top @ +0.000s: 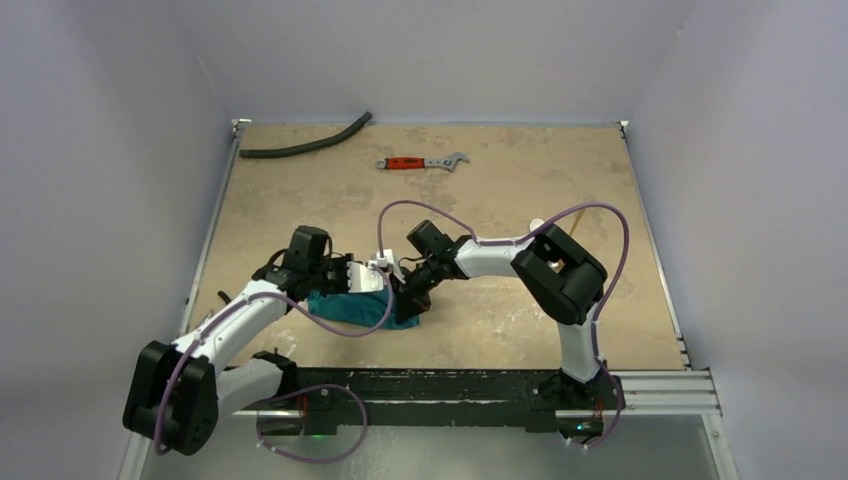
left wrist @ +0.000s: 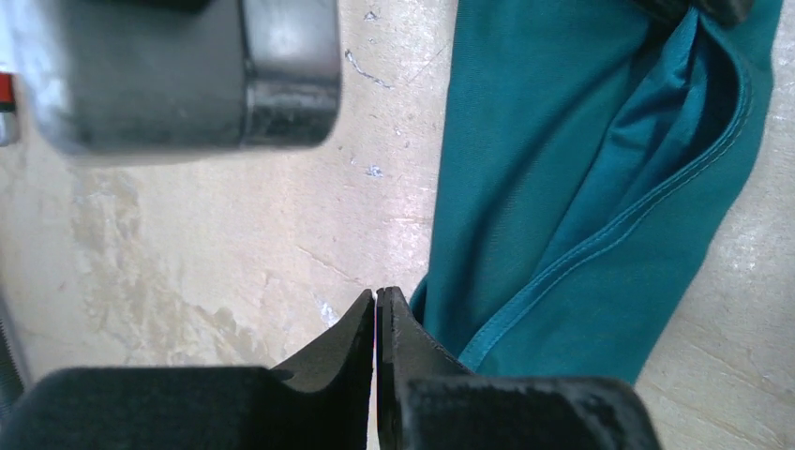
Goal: Fold the napkin into a case and place the utensils inside
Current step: Fold the smaller rectangle-folded napkin at the center of the board.
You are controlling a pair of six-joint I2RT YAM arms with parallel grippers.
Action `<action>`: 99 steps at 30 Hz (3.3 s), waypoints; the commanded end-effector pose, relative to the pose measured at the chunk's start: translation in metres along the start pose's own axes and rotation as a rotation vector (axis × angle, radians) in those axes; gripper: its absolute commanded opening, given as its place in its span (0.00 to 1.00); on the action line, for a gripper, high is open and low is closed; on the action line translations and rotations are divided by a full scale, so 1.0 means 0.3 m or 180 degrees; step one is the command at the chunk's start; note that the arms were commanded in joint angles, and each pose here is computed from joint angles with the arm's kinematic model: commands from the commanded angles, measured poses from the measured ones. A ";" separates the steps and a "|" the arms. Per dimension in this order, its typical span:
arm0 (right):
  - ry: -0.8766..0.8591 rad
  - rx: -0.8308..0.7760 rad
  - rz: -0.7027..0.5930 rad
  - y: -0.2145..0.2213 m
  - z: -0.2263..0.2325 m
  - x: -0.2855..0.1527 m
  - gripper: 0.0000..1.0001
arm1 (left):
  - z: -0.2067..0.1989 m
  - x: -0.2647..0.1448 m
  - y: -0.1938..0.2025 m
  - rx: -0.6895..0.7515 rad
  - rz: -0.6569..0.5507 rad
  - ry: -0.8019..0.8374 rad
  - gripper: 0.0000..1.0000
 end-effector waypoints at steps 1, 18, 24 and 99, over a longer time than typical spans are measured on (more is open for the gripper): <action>-0.0159 0.0097 0.0071 0.028 0.013 -0.001 0.02 | -0.022 -0.015 0.010 0.0187 0.0042 -0.0211 0.05; -0.0159 0.0206 -0.0060 0.024 0.010 0.003 0.01 | -0.018 -0.012 -0.121 0.0700 -0.0520 -0.0110 0.18; -0.0128 0.0229 -0.0095 0.013 0.009 0.003 0.01 | -0.047 0.032 -0.136 0.0910 -0.0548 0.0064 0.19; -0.0067 0.0507 -0.0180 -0.073 -0.070 -0.048 0.00 | -0.180 0.171 -0.065 0.1968 -0.0570 0.0905 0.00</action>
Point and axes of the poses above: each gripper's point midway between its finger pads, its own x axis out along the fingers, its own z axis along the line the jaws close on, y = z × x, the point moved 9 cm from there along -x, back along the fingers, and after that the axes turned 5 degrees about x, right-handed, at the moved point
